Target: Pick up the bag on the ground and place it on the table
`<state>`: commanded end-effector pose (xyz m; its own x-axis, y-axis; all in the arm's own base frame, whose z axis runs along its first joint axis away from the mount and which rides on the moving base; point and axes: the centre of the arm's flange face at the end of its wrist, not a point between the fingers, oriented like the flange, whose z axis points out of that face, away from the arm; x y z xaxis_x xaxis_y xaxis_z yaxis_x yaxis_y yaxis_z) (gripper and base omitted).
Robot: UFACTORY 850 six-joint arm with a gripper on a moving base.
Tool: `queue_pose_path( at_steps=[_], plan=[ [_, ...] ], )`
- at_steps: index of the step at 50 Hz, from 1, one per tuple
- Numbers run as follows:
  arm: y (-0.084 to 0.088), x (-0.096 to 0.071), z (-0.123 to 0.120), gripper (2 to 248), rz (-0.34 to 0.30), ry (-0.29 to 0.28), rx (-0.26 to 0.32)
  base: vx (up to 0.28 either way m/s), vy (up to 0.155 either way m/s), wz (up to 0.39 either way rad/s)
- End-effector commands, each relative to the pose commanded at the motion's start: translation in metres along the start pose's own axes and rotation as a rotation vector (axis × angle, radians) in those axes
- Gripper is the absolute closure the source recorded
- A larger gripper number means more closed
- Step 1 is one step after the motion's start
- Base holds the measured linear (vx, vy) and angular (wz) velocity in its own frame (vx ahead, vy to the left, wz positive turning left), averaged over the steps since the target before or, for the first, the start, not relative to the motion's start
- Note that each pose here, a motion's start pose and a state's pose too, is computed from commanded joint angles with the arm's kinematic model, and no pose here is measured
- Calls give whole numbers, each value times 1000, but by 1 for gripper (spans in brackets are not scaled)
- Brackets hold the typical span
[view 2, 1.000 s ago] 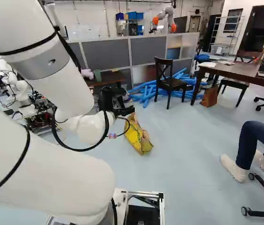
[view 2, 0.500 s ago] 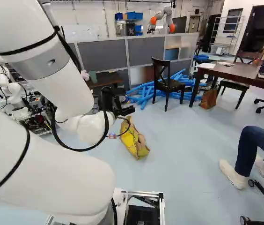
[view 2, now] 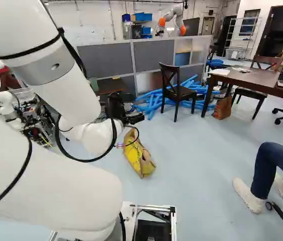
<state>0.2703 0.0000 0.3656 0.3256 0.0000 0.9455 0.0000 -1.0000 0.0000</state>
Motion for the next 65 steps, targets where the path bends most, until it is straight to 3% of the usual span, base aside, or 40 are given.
queue_pose_path(
  at_steps=[43, 65],
  plan=[
    [0, 0, 0, 3, 0, 0, 0, 227, -61, 128],
    [0, 2, 5, 3, 0, -2, 0, 76, -17, -5]
  ],
)
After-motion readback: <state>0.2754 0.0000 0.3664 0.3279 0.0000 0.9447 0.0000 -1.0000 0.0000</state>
